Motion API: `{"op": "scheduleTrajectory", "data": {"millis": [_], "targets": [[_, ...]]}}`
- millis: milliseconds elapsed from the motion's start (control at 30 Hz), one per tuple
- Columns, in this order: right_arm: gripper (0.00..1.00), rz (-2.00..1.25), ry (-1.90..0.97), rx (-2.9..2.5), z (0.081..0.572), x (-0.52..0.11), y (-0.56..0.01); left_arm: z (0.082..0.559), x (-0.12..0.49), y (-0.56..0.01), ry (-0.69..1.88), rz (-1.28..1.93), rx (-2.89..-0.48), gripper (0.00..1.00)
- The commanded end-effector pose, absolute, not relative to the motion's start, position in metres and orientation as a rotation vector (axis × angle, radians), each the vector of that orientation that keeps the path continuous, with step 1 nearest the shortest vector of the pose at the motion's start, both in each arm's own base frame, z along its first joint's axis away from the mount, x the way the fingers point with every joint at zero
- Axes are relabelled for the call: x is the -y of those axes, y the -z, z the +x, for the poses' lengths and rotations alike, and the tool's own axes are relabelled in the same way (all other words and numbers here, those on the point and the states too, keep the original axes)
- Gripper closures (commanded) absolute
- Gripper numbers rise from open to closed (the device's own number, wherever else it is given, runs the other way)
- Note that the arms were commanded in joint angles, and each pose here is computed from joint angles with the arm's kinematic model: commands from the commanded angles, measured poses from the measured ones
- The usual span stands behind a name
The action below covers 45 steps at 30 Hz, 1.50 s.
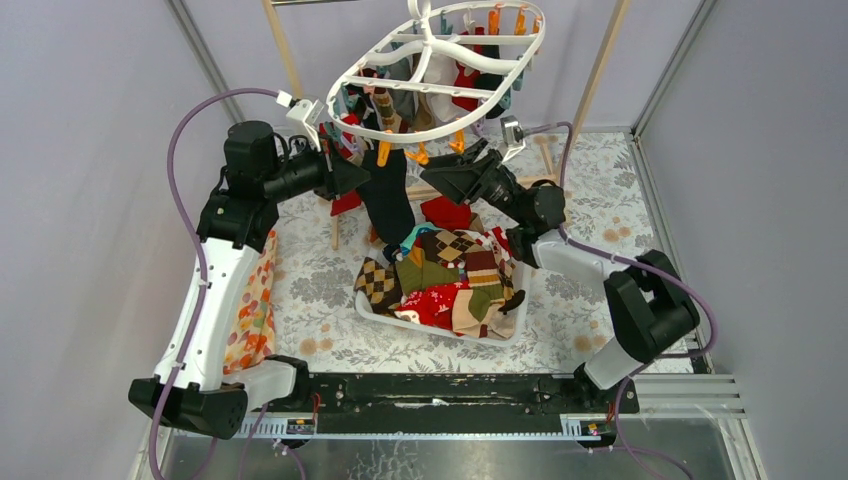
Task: Clip the socks to the hanger
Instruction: Open the clamp at the hanger.
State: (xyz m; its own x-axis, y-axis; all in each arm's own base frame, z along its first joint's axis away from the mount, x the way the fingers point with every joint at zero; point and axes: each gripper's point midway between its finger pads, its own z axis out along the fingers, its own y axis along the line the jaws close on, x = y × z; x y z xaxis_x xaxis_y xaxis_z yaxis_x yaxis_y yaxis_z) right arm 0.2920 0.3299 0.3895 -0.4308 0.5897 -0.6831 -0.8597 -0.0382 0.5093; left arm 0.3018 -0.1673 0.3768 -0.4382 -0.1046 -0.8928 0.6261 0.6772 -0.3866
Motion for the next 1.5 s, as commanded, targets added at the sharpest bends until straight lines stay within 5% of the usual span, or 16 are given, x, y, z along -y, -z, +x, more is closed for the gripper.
{"op": "scheduleTrajectory", "data": {"millis": [0,667,1000,1233,1467], "targets": [[0.32,-0.322,-1.763,-0.881,0.288,-0.317,-0.433,0.294,0.165,-0.392,0.858,0.449,-1.803,0.91],[0.36,-0.341,-1.858,-0.795,0.283,-0.338,-0.449,0.290,0.165,-0.394,0.855,0.461,-1.804,0.91],[0.59,-0.341,-1.851,-0.807,0.273,-0.333,-0.445,0.290,0.162,-0.396,0.833,0.454,-1.802,0.91],[0.88,-0.318,-1.809,-0.767,0.269,-0.323,-0.455,0.291,0.160,-0.401,0.817,0.438,-1.796,0.89],[0.95,-0.300,-1.701,-0.800,0.270,-0.340,-0.452,0.294,0.148,-0.404,0.748,0.364,-1.822,0.34]]}}
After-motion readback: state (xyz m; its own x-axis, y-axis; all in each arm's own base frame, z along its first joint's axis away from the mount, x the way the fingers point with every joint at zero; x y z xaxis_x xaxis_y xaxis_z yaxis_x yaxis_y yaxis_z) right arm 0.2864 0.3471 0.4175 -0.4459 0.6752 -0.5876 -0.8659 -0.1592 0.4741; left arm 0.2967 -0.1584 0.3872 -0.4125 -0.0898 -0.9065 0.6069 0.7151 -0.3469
